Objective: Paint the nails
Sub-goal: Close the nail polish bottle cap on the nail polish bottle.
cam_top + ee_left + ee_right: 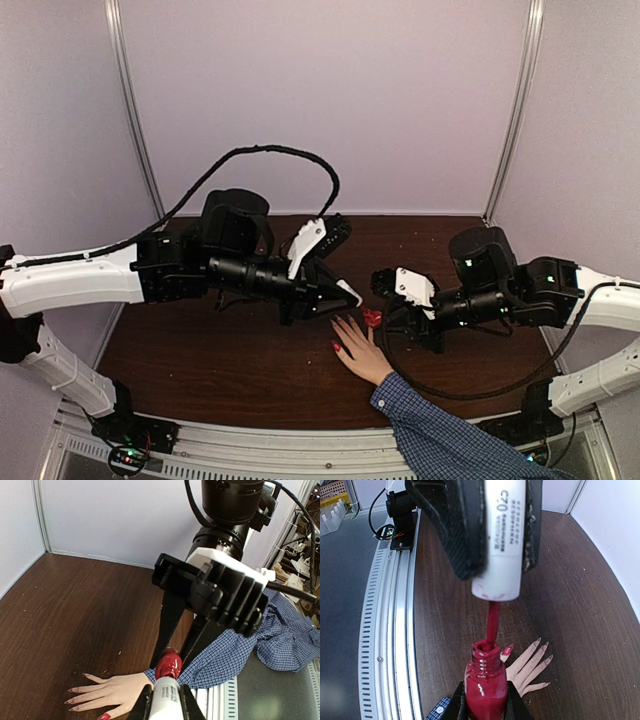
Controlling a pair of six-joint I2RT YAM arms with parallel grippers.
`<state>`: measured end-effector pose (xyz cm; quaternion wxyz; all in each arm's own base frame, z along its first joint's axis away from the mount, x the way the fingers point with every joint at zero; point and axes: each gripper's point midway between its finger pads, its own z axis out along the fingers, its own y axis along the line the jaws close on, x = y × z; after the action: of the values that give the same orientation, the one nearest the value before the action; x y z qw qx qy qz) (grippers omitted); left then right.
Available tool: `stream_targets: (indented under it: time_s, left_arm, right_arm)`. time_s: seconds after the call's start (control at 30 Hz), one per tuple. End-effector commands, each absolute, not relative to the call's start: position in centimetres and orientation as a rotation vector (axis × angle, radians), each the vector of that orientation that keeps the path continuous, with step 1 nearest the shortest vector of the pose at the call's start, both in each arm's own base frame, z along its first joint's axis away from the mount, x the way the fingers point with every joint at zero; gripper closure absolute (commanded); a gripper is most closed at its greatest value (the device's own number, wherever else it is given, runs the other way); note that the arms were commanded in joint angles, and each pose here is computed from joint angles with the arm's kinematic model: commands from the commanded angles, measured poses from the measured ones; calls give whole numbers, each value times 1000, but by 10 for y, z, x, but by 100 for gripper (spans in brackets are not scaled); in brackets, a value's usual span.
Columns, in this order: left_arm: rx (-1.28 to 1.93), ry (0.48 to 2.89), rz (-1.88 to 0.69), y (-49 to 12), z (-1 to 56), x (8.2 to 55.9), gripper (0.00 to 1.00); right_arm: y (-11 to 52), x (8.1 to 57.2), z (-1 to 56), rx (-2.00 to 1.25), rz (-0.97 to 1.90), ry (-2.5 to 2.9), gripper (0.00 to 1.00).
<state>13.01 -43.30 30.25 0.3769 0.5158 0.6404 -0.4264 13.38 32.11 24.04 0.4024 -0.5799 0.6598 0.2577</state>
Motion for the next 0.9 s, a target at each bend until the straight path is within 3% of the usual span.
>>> stream_targets:
  time_s: [0.0,0.87]
  left_arm:
    - [1313,1559,-1109,-440,318,130,100]
    - [1365,1603,-1066,-450,286,128,100]
  right_arm:
    - [327,135,263,-1434,662,1620,100]
    - [340,130,286,-1421,741,1531,100]
